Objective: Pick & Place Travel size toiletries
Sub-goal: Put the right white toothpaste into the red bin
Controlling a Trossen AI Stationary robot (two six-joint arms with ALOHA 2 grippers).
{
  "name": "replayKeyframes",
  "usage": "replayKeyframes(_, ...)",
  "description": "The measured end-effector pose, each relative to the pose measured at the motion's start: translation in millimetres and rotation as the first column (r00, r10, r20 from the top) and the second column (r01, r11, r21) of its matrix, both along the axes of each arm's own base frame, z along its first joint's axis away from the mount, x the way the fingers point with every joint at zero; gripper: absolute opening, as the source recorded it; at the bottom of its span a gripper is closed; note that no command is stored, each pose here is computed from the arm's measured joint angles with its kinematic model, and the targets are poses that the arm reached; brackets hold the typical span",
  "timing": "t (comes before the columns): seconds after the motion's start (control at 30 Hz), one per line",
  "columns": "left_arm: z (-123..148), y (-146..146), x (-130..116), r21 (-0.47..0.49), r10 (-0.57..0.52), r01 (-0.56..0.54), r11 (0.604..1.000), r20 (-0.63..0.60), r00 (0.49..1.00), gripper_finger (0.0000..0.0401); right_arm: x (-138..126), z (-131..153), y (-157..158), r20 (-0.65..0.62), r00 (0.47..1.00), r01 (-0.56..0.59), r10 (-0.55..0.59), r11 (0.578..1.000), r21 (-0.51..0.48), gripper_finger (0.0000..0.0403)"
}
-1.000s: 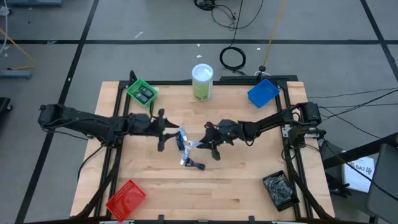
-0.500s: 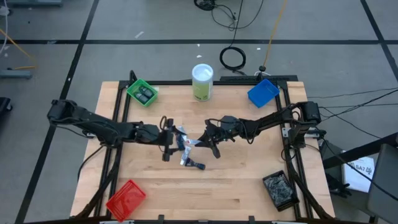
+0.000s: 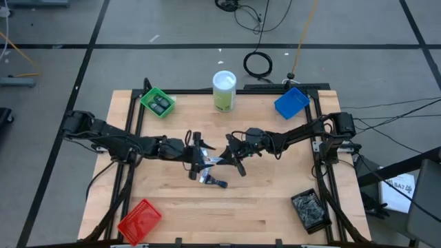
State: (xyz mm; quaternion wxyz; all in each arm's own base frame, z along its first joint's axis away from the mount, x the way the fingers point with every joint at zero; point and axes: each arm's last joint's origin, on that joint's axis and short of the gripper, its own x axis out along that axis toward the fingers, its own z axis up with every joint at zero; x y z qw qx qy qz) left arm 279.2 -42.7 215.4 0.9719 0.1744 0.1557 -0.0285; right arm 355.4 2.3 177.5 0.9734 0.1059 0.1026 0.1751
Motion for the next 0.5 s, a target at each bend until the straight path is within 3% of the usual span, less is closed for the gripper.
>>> replayKeyframes(0.27, 2.0, -0.2, 0.7, 0.031, -0.013, 0.013, 0.999, 0.017, 1.000, 0.0279, 0.0, -0.1, 0.0, -0.001, 1.000, 0.000, 0.000, 1.000, 0.000, 0.0043)
replayKeyframes(0.5, 2.1, -2.6, 0.6, 0.006, -0.091, 0.091, 0.996, 0.017, 0.996, 0.0204, 0.0, -0.1, 0.1, -0.001, 1.000, 0.000, 0.000, 1.000, 0.000, 0.0044)
